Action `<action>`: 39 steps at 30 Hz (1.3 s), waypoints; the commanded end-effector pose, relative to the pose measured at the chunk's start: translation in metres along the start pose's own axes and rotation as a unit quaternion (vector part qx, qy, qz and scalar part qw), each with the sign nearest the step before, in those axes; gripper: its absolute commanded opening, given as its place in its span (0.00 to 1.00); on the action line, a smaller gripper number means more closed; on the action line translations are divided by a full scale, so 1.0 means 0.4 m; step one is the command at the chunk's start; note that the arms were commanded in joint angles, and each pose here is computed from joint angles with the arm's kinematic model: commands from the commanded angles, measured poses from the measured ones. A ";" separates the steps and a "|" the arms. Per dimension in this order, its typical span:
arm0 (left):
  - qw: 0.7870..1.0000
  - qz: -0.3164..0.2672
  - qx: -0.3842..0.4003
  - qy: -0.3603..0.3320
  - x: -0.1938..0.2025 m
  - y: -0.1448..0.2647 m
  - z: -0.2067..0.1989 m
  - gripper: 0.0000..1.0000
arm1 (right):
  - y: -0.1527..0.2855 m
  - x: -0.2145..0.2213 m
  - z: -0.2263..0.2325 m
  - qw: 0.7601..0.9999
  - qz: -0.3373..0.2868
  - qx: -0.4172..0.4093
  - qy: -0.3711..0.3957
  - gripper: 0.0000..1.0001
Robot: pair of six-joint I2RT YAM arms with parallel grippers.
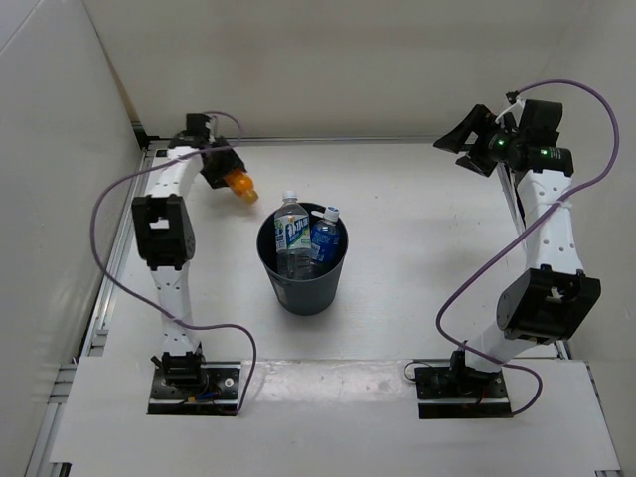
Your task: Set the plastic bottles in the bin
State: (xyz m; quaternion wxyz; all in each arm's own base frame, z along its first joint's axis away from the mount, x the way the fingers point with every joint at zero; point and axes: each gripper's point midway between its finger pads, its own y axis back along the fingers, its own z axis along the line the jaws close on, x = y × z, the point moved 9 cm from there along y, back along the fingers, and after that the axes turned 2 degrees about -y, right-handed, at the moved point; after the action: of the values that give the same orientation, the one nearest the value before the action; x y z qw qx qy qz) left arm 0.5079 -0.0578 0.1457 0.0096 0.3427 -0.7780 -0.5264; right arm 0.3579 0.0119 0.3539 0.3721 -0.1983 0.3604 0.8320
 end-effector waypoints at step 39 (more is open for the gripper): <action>0.886 -0.199 0.242 -0.342 0.498 0.832 -0.115 0.28 | 0.205 0.266 0.052 0.999 0.018 0.027 -0.017 0.90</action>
State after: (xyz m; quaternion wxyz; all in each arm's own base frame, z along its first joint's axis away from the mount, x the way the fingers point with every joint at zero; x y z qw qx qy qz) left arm 0.2003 -0.1262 0.3654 -0.4317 0.2738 -0.7507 -0.4186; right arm 0.2320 0.0491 0.3438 0.3507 -0.1709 0.3665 0.8447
